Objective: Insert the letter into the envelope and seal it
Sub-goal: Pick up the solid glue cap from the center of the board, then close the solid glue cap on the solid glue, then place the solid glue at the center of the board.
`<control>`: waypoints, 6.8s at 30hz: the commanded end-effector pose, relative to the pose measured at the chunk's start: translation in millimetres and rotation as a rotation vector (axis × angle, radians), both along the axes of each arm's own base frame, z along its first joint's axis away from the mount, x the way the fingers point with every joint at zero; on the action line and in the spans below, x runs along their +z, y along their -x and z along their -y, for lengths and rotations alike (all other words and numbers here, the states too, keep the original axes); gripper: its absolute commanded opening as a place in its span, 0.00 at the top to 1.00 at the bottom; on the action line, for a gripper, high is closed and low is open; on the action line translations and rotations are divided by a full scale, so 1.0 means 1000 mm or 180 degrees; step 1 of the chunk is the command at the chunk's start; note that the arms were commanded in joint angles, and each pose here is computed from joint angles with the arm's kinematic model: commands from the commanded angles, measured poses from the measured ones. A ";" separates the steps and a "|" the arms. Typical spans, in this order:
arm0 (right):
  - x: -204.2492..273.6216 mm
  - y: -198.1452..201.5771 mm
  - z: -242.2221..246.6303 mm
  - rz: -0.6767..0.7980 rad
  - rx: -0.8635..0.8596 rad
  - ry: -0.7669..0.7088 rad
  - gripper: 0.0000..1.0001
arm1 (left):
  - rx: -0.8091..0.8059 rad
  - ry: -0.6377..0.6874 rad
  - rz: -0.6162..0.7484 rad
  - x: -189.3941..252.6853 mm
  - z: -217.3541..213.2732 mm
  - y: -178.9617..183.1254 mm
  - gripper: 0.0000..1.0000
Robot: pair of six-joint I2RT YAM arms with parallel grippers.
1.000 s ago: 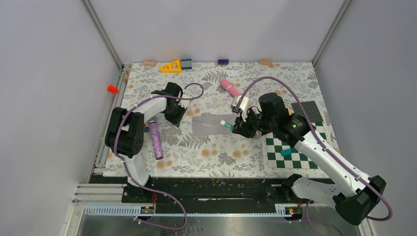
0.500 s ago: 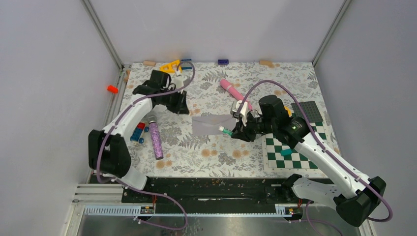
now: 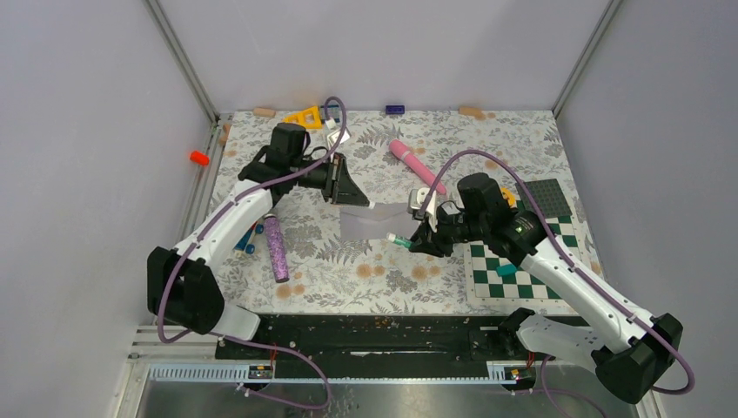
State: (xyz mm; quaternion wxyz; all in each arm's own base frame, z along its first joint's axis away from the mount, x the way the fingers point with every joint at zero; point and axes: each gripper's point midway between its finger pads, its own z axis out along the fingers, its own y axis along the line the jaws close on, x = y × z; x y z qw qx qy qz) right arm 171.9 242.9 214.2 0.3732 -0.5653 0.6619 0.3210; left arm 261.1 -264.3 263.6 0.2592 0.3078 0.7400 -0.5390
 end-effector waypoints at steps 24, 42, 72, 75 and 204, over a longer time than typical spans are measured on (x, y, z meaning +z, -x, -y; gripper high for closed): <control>0.020 -0.035 -0.013 -0.0123 -0.0418 -0.0575 1.00 | -0.0492 0.0818 -0.0176 0.028 0.020 0.037 0.97; 0.022 -0.044 -0.017 -0.0261 -0.0556 -0.0711 1.00 | -0.0458 0.0760 -0.0263 0.016 0.023 0.033 0.98; 0.015 -0.041 -0.021 -0.0388 -0.0475 -0.0733 1.00 | -0.0534 0.0738 -0.0280 0.014 0.027 0.038 0.99; 0.012 -0.040 -0.021 -0.0400 -0.0447 -0.0724 1.00 | -0.0539 0.0732 -0.0279 0.013 0.028 0.037 0.99; 0.028 -0.076 0.021 0.0106 -0.1211 -0.0494 0.01 | 0.1016 -0.2742 0.0639 -0.093 -0.150 -0.069 1.00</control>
